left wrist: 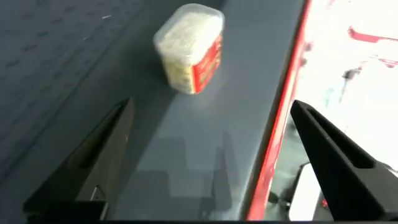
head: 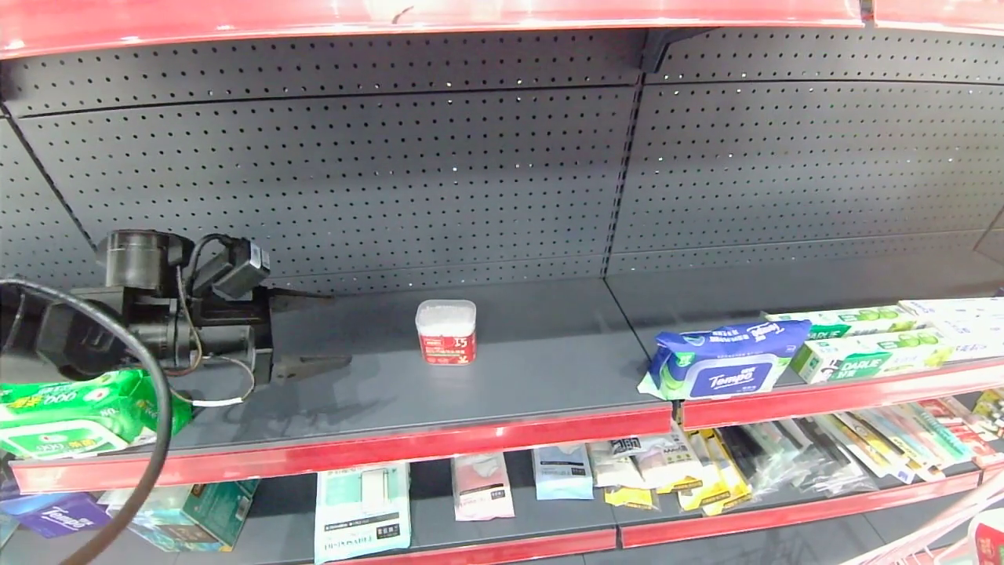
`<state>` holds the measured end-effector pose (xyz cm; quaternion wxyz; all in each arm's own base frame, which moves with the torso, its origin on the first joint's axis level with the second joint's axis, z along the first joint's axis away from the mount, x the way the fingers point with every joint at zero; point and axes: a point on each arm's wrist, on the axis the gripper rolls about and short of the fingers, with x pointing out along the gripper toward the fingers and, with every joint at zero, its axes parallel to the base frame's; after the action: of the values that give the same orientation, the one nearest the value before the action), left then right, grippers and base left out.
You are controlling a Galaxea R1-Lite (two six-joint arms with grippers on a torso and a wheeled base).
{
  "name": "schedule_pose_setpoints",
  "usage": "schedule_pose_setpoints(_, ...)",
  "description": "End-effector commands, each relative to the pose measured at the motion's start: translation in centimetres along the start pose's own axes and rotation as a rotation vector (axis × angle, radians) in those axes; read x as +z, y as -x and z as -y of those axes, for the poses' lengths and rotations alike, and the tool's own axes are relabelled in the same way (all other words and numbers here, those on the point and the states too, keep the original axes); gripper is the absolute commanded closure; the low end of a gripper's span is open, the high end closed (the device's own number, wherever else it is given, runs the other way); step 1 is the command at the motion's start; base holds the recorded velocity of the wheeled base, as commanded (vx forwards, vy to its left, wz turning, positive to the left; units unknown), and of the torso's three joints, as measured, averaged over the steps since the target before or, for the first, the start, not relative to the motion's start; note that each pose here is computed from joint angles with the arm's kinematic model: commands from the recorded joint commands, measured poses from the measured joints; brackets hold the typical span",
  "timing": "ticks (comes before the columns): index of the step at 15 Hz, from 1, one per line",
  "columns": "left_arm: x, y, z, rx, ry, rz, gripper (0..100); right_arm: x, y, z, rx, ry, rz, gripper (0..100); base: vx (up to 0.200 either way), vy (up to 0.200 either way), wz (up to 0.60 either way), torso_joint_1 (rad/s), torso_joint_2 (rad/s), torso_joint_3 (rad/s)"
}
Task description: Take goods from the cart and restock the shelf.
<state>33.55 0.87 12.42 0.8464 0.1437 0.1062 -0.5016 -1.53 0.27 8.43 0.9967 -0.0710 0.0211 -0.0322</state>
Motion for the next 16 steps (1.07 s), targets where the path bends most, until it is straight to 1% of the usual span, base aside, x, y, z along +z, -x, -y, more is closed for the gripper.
schedule_pose_setpoints(1, -2.2, -2.0, -1.0, -0.053, 0.043, -0.006, 0, 0.0, 0.0, 0.0, -0.004, 0.0, -0.003, 100, 0.0, 0.0, 0.0, 0.0, 0.0, 0.0)
schedule_pose_setpoints(2, -2.3, -2.9, -1.6, -0.069, 0.029, 0.004, 0, 0.0, 0.0, 0.0, -0.006, -0.001, -0.003, 100, 0.0, 0.0, 0.0, 0.0, 0.0, 0.0)
schedule_pose_setpoints(3, -2.3, -3.2, -1.8, -0.073, 0.025, 0.006, 0, 0.0, 0.0, 0.0, -0.006, -0.001, -0.003, 100, 0.0, 0.0, 0.0, 0.0, 0.0, 0.0)
schedule_pose_setpoints(4, -2.4, -4.3, -2.5, -0.082, 0.01, 0.009, 0, 0.0, 0.0, 0.0, -0.006, -0.001, -0.003, 100, 0.0, 0.0, 0.0, 0.0, 0.0, 0.0)
schedule_pose_setpoints(5, -2.6, -4.8, -2.9, -0.084, -0.001, 0.008, 0, 0.0, 0.0, 0.0, -0.007, -0.001, -0.004, 100, 0.0, 0.0, 0.0, 0.0, 0.0, 0.0)
schedule_pose_setpoints(6, -2.8, -5.7, -3.7, -0.085, -0.04, 0.012, 0, 0.0, 0.0, 0.0, -0.02, -0.002, -0.005, 100, 0.0, 0.0, 0.0, 0.0, 0.0, 0.0)
schedule_pose_setpoints(8, -3.1, -6.7, -3.9, -0.102, -0.041, 0.014, 0, 0.0, 0.0, 0.0, -0.027, -0.002, -0.008, 100, 0.0, 0.0, 0.0, 0.0, 0.0, 0.0)
schedule_pose_setpoints(9, -3.4, -7.4, -3.9, -0.119, -0.047, 0.018, 0, 0.0, 0.0, 0.0, -0.027, -0.002, -0.008, 100, 0.0, 0.0, 0.0, 0.0, 0.0, 0.0)
schedule_pose_setpoints(11, -3.8, -8.7, -4.4, -0.14, -0.066, 0.039, 0, 0.0, 0.0, 0.0, -0.027, -0.002, -0.008, 100, 0.0, 0.0, 0.0, 0.0, 0.0, 0.0)
schedule_pose_setpoints(12, -4.0, -9.0, -4.5, -0.145, -0.068, 0.041, 0, 0.0, 0.0, 0.0, -0.027, -0.002, -0.008, 100, 0.0, 0.0, 0.0, 0.0, 0.0, 0.0)
schedule_pose_setpoints(14, -4.1, -9.5, -4.3, -0.157, -0.057, 0.039, 0, 0.0, 0.0, 0.0, -0.027, -0.002, -0.006, 100, 0.0, 0.0, 0.0, 0.0, 0.0, 0.0)
schedule_pose_setpoints(16, -4.3, -10.5, -4.4, -0.169, -0.07, 0.045, 0, 0.0, 0.0, 0.0, -0.027, -0.002, -0.006, 100, 0.0, 0.0, 0.0, 0.0, 0.0, 0.0)
